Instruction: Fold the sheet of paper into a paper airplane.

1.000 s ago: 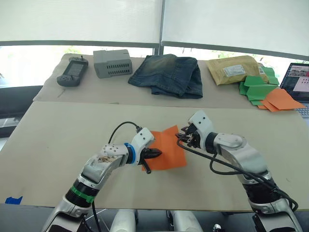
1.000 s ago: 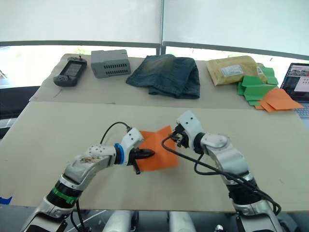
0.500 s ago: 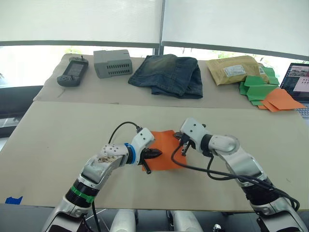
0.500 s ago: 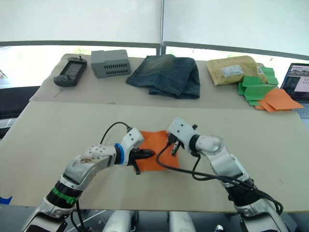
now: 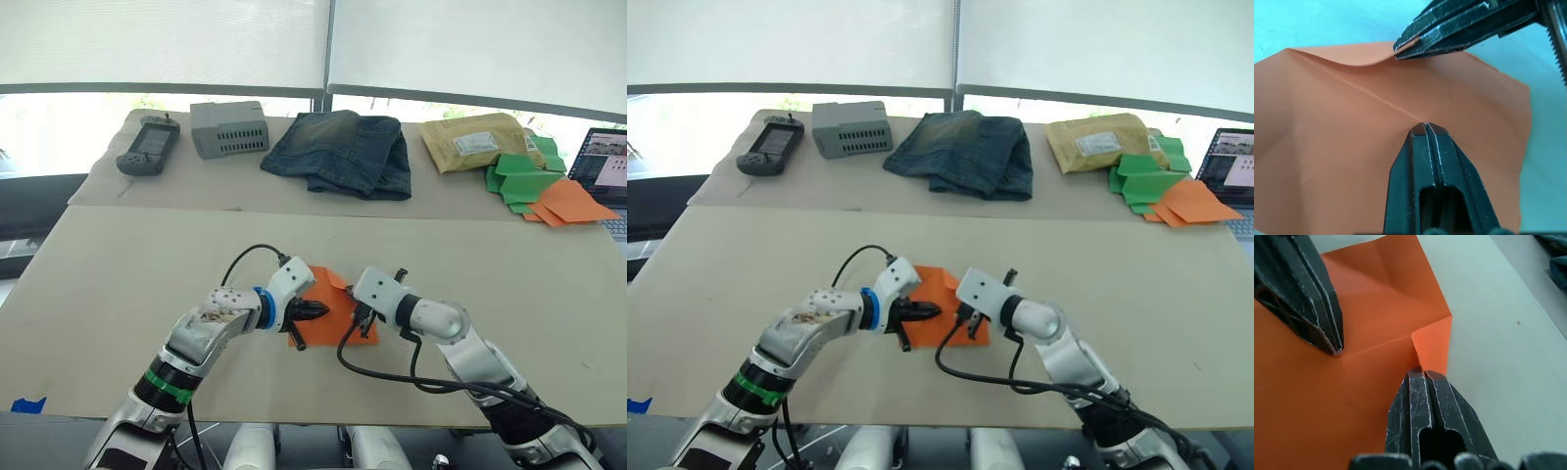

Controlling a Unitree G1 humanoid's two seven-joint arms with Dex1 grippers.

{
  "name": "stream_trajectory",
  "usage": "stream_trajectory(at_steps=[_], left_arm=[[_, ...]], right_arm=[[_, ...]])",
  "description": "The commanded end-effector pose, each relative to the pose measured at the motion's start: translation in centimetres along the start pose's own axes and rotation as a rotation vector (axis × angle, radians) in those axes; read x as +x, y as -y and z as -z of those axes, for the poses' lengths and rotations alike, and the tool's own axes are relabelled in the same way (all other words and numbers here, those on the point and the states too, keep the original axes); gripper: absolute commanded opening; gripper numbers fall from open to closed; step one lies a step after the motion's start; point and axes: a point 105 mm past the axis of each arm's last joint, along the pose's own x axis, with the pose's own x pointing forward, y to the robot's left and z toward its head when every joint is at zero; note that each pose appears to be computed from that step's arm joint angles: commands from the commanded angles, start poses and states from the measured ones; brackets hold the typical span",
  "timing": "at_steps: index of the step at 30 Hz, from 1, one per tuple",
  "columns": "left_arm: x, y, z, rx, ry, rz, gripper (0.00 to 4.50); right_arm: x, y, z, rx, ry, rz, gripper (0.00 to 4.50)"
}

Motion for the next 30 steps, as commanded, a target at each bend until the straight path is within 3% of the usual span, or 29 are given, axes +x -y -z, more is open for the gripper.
stream_trajectory(at_steps=[1, 9, 14, 23, 30], left_arm=[[0.1, 0.0, -0.5, -0.043, 0.017, 0.011, 0.0], [-0.9, -2.4, -4.4, -0.134, 0.157, -0.046, 0.0], [-0.4, -3.2, -5.7, -0.126, 0.182, -0.06, 0.0], [3.8, -2.7, -5.1, -0.083, 0.089, -0.083, 0.0], [4.9, -3.3, -3.1, -0.034, -0.008, -0.126, 0.0]], right_arm=[[0.3, -0.7, -0.2, -0.036, 0.012, -0.011, 0.03], [0.5, -1.2, 0.5, -0.039, -0.015, -0.025, 0.03], [0.6, -1.2, 0.5, -0.045, -0.019, -0.024, 0.03], [0.5, -1.2, 0.7, -0.017, -0.015, -0.015, 0.03], [0.2, -1.0, 0.8, -0.025, -0.021, -0.002, 0.03]])
